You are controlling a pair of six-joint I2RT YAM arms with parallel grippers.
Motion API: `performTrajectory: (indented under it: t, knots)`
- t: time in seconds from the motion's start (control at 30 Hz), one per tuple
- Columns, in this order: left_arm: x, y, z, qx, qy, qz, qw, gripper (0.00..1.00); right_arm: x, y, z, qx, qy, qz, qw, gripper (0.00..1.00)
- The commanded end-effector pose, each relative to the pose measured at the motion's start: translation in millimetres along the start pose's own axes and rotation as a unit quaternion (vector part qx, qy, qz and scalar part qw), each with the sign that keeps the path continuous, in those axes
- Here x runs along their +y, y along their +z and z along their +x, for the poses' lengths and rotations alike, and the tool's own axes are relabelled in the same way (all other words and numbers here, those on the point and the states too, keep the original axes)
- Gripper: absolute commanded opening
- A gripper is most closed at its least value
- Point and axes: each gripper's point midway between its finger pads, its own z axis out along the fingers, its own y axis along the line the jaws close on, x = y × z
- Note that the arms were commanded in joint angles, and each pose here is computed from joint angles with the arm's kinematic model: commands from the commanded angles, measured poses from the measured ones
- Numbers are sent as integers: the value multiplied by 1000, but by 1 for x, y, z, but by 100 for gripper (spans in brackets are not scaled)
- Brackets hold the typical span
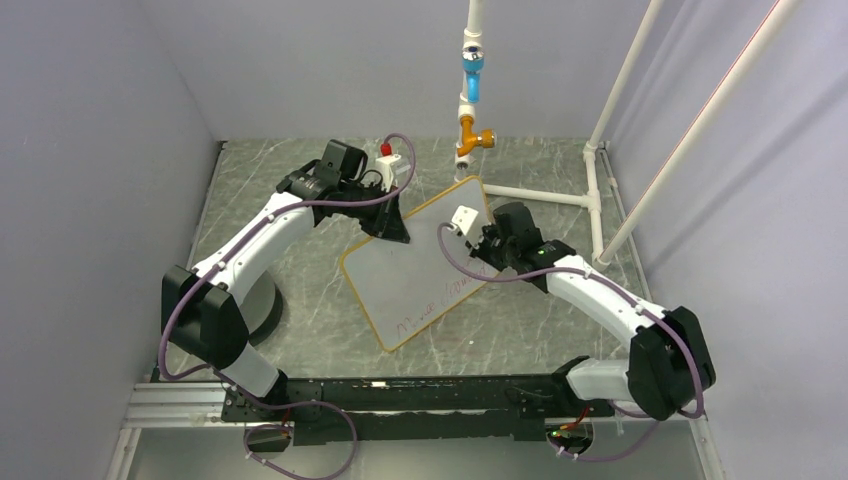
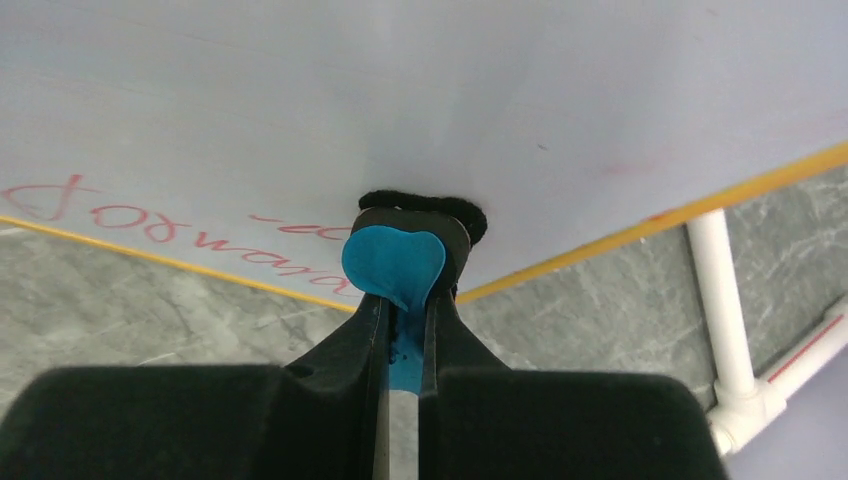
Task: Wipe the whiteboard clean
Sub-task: Erase the whiteboard at the center of the board.
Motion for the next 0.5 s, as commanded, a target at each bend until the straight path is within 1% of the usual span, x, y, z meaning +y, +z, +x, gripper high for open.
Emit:
performTrajectory:
  t: [0.0,0.1,0.17,0.2,0.27,0.4,0.47]
  knots:
    - [-38,-15,-12,-24,22,60,998,0,34,-1,-33,-50,-27,-52,997,0]
    - [-38,-15,-11,-23,21,60,998,0,92,-3,-33,-56,-90,-110,988,0]
    - [-37,-15,-11,-22,21,60,998,0,107,-3,-30,-53,-105,-124,985,0]
    - [-38,-15,-11,-23,21,60,998,0,103,-1,-30,-48,-105,-115,987,0]
    - [-38,-15,-11,-24,23,60,998,0,81,2,-27,-34,-96,-78,992,0]
    - [-38,-16,-12,-24,23,60,998,0,16,0,-19,-26,-36,-5,999,0]
    - [-39,-16,-12,-24,24,62,997,0,-5,-2,-16,-21,-23,21,999,0]
